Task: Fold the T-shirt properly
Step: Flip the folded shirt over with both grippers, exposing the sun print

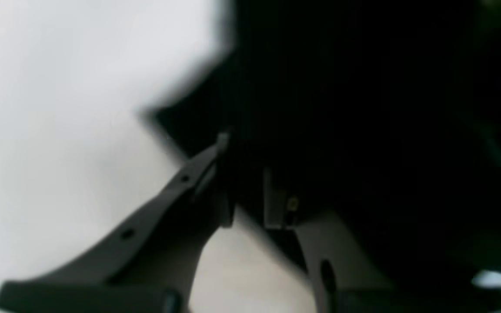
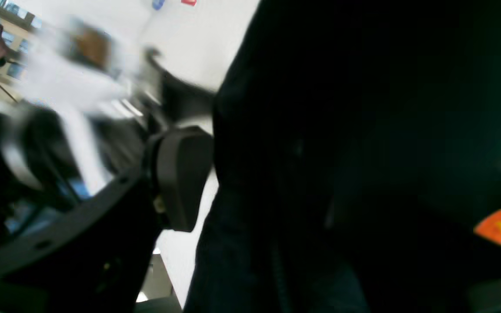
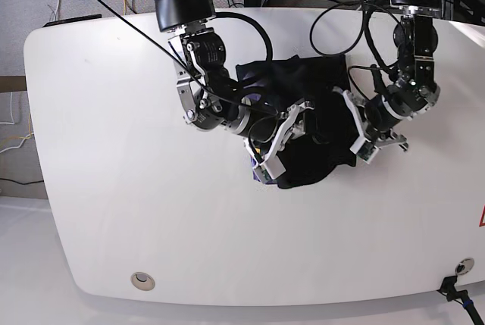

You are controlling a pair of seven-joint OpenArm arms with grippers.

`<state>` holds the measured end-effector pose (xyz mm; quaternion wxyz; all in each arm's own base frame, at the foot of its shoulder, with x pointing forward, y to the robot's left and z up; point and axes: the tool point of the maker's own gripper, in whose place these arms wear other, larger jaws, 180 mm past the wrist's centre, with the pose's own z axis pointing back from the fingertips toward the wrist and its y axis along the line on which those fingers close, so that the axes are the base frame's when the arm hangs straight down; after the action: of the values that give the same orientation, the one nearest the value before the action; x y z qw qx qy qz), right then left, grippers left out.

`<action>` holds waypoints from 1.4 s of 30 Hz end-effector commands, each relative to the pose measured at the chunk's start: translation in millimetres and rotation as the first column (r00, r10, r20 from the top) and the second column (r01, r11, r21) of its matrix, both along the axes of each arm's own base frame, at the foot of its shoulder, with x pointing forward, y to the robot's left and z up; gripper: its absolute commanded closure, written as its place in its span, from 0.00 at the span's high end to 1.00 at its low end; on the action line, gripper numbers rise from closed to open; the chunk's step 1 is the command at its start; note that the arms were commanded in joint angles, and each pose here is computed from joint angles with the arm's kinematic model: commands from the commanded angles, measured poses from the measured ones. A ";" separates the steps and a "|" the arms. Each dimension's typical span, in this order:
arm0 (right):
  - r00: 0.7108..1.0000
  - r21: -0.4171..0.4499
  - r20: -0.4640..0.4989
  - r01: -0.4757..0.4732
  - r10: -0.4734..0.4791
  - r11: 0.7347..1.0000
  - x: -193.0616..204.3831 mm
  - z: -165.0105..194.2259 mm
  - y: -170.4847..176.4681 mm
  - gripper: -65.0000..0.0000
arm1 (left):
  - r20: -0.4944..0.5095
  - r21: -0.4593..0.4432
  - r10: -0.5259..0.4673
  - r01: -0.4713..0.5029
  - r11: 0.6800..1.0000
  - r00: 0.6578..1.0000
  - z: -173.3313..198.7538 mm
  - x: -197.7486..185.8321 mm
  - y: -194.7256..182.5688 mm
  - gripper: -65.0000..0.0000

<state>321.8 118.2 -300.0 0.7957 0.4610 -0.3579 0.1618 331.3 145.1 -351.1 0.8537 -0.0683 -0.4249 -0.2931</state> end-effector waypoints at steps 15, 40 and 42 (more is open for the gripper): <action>0.997 0.002 0.081 0.010 -0.010 1.000 36.9 45.3 16.2 0.56 | 0.445 -0.011 0.362 -0.399 0.917 0.819 166.3 37.1 156.9 0.14; 0.978 -0.307 0.141 0.189 -0.152 0.933 80.6 -18.2 -70.4 0.00 | 0.044 -0.249 -0.235 0.238 0.939 0.971 36.1 -100.1 -155.3 0.13; 0.979 -0.307 0.138 0.188 -0.152 0.933 79.6 -19.5 -70.4 0.00 | 0.044 -0.253 -0.250 0.253 0.934 0.967 35.6 -99.4 -162.1 0.13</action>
<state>390.2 43.9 -340.7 0.8654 0.2757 -0.3820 0.1708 226.2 -13.1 -325.6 0.8008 -0.2234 -0.4340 -0.3470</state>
